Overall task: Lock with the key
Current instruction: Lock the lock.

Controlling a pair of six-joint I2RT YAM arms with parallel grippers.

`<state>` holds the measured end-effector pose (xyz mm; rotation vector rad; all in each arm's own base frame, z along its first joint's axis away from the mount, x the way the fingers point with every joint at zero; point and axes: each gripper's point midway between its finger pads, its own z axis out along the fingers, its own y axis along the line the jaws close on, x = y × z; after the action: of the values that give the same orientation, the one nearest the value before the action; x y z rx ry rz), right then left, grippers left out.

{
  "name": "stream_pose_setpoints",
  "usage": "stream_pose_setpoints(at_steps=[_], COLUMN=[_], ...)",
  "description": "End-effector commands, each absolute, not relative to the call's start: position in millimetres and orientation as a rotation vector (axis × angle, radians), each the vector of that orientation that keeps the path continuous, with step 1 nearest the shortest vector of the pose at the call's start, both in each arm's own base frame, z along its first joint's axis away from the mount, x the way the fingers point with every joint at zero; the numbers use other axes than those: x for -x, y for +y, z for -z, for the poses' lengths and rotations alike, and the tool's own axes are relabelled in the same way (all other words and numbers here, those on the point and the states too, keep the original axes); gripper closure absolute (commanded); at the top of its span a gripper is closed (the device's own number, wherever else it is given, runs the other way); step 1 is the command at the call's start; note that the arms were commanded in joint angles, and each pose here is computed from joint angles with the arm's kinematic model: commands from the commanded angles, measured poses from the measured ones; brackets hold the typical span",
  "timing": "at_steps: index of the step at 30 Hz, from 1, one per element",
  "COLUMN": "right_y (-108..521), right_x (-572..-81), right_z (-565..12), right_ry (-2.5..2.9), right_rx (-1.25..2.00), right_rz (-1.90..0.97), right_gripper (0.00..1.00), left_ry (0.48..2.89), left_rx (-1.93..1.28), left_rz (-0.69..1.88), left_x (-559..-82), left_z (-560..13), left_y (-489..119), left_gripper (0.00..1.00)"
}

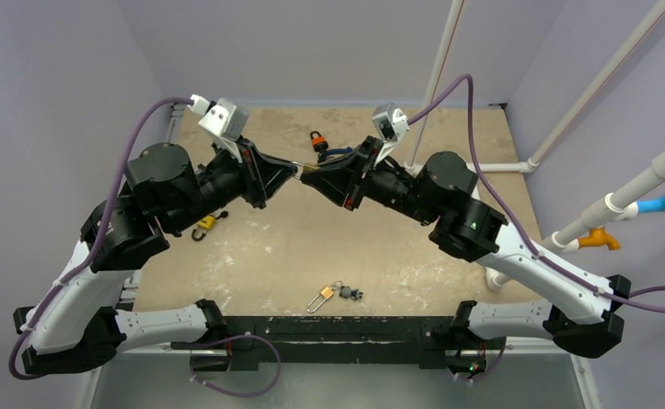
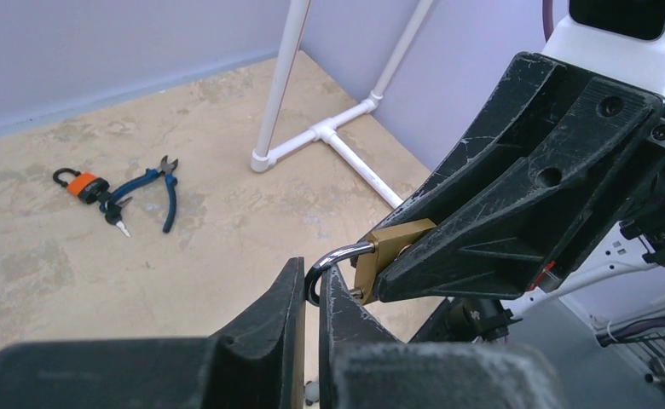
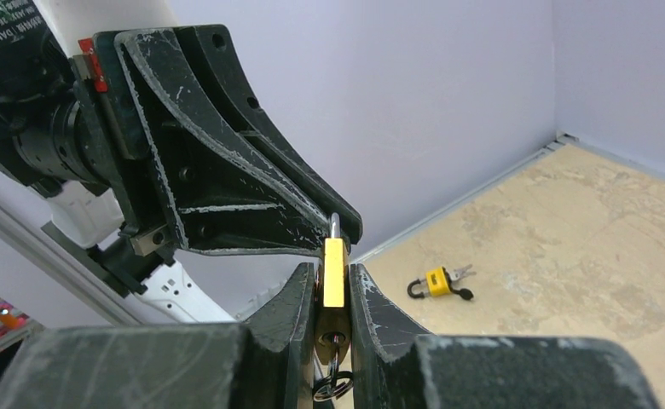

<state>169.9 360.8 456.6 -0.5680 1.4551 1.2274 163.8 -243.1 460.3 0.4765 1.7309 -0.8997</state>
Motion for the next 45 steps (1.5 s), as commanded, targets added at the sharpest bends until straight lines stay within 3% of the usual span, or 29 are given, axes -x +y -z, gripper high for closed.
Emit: stream_pose_setpoints(at_steps=[1,10,17,22,25,45], right_y=[432.7,441.9,413.7,387.5,378.8,334.2], right_x=[-203.1,-221.2,-227.3,-197.5,-173.7,-149.9], right_z=[-327.6,-327.4,-325.4,-344.9,-353.2,-391.0], right_ry=[1.756,1.784,1.773,1.632,1.562,1.438], right_rx=[0.671,0.645,0.631,0.737,0.792,0.671], right_rz=[-1.138,-1.098,-1.136,-1.325,-1.431,-1.600], right_gripper=[1.00,1.00,1.00,1.00,1.00,1.00], left_ry=[1.377,1.506,1.697,1.761,1.766,1.764], left_rx=[-1.047,-1.041,-0.889,-0.884,-0.891,-0.771], left_rz=[1.741,1.678,1.381,1.307,1.296,1.399], left_x=[-17.3,-26.5,-75.2,-88.0,-87.4,-98.7], left_z=[-523.5,-498.0,-453.9,-418.2,-410.4,-410.7], left_y=[-337.9,-347.8,-307.8,-273.6,-263.4,-249.1], left_gripper=[1.00,1.00,1.00,0.75,0.70,0.87])
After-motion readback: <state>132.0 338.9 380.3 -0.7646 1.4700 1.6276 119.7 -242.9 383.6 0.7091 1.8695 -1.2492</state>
